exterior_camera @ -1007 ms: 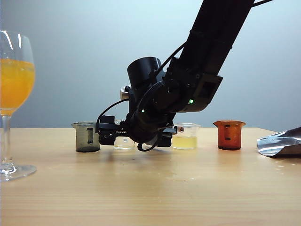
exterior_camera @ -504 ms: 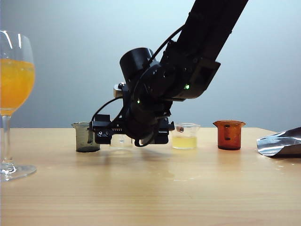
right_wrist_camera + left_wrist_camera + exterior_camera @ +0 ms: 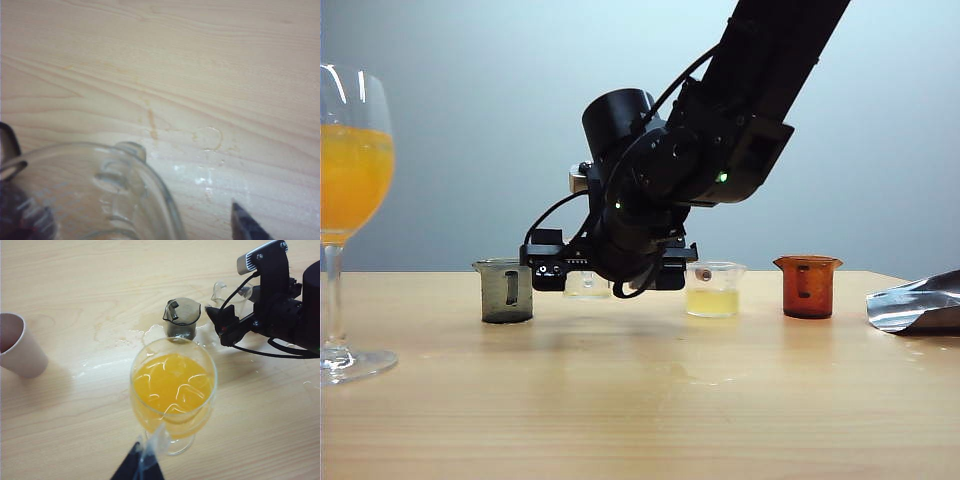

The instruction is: Pick up the second measuring cup from the left, pour the orange juice inside into the goblet, and finally put the measuring cup back in its original place.

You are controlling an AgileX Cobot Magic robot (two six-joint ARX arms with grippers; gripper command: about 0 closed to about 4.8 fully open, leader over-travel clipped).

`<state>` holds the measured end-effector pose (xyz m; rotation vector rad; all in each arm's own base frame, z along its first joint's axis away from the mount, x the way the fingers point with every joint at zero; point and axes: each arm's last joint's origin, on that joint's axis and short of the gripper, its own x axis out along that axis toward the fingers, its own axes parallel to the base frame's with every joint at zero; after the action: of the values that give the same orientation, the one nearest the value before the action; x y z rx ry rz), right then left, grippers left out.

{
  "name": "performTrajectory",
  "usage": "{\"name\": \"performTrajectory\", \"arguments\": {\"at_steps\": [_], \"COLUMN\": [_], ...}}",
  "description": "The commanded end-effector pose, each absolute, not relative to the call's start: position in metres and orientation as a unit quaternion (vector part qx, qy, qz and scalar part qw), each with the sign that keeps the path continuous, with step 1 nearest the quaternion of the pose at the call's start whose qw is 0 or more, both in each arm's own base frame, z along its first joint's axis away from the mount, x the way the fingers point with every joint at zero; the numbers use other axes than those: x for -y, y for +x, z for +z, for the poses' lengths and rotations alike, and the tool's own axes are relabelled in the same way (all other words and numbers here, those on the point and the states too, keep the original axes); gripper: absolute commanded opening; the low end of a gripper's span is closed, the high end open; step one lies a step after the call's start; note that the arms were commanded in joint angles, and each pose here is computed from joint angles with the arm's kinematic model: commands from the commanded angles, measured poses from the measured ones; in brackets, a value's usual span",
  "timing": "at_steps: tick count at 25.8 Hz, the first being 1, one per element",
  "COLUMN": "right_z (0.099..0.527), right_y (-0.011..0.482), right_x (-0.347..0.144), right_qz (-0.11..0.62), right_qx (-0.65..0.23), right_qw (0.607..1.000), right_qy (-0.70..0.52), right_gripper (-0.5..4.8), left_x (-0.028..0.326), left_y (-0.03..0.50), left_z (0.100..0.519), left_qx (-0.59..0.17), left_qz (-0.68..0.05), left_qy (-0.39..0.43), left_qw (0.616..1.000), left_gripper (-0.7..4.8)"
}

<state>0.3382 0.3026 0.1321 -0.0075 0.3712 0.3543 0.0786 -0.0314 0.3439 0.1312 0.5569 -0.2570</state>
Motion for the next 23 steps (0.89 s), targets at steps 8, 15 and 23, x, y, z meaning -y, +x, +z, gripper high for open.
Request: {"name": "performTrajectory", "arguments": {"at_steps": [8,15,23], "right_z": [0.139,0.138,0.182], "right_y": [0.353,0.347,0.332], "right_x": [-0.290,-0.293,-0.285], "right_qz": [0.159,0.172,0.171], "right_qx": [-0.155,-0.175,-0.204], "right_qw": [0.975,0.969,0.964], "right_qy": [0.017,0.006,-0.015], "right_gripper": [4.79,4.79,4.62], "left_x": [0.031,0.031,0.031], "left_y": [0.079,0.079,0.079], "left_z": [0.346,0.346,0.346], "left_qx": [-0.265,-0.265,-0.266], "left_qz": [-0.128,-0.128,-0.128], "left_qy": [0.062,0.062,0.062], "left_qw": [0.954,0.954,0.954], "left_gripper": [-0.03,-0.03,-0.03]}}
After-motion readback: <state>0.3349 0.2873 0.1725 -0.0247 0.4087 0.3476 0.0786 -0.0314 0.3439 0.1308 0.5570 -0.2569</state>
